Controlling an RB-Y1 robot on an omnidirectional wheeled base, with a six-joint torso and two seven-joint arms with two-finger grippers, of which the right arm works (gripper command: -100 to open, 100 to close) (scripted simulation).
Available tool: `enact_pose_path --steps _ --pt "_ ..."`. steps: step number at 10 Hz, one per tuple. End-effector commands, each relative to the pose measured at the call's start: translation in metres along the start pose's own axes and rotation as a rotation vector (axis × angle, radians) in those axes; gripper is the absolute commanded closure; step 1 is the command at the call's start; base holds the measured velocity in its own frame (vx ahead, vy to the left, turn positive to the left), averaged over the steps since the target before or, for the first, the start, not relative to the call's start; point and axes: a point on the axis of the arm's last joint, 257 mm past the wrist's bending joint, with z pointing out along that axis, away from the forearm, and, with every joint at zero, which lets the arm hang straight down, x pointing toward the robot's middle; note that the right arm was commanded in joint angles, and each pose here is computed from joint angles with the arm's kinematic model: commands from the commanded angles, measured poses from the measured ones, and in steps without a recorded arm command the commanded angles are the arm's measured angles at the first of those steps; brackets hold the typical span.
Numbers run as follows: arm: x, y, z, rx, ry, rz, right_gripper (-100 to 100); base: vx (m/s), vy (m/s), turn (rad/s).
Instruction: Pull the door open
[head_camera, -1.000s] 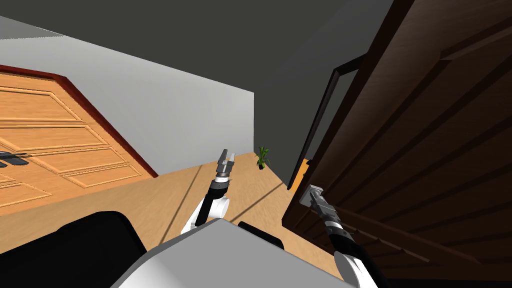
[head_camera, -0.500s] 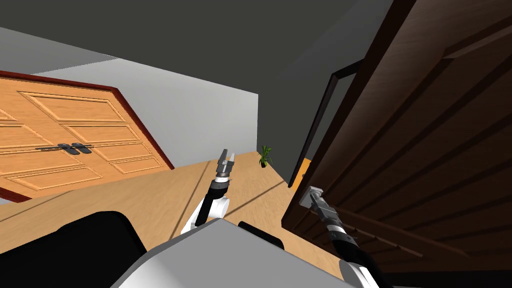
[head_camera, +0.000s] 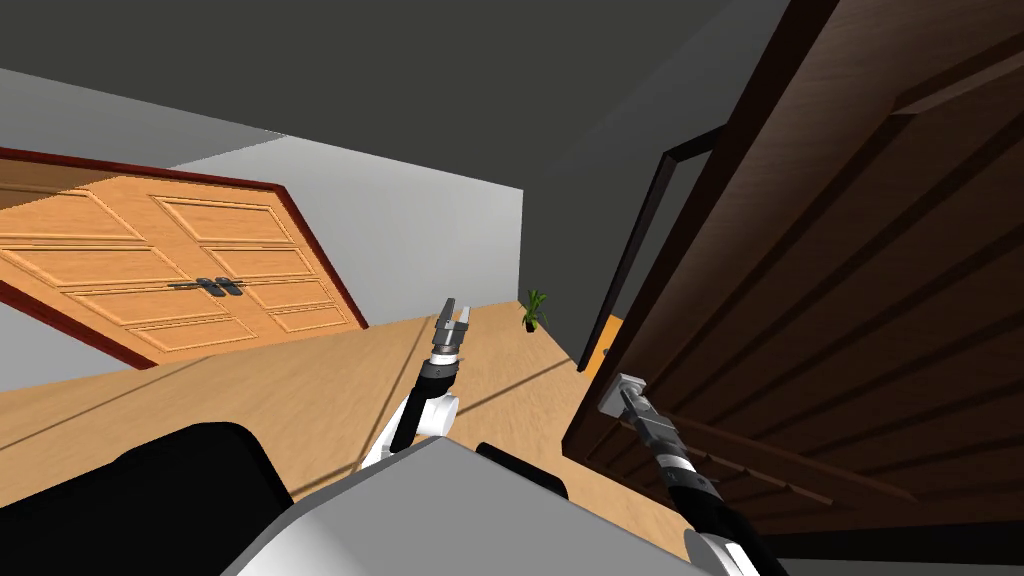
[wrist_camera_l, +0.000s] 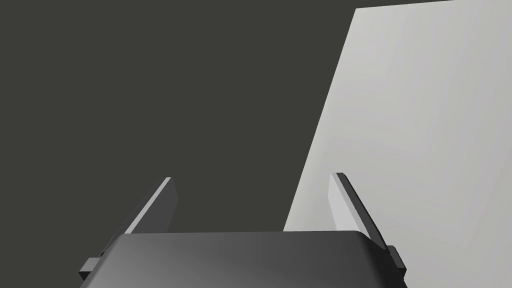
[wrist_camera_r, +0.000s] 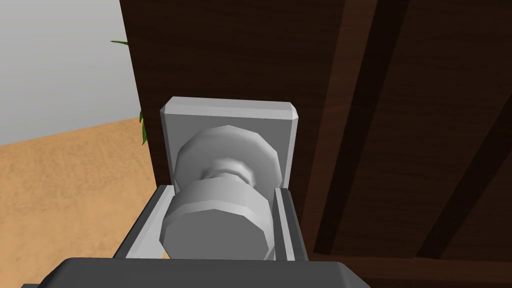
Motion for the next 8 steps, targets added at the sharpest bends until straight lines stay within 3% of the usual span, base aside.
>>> enact_pose_path --steps 1,8 --pt "0.002 -0.001 -0.002 0.012 0.005 0.0 100 -0.177 -0.063 0.144" --pt "0.004 -0.004 -0.0124 0.059 0.011 0.001 100 -0.202 -0.069 0.118"
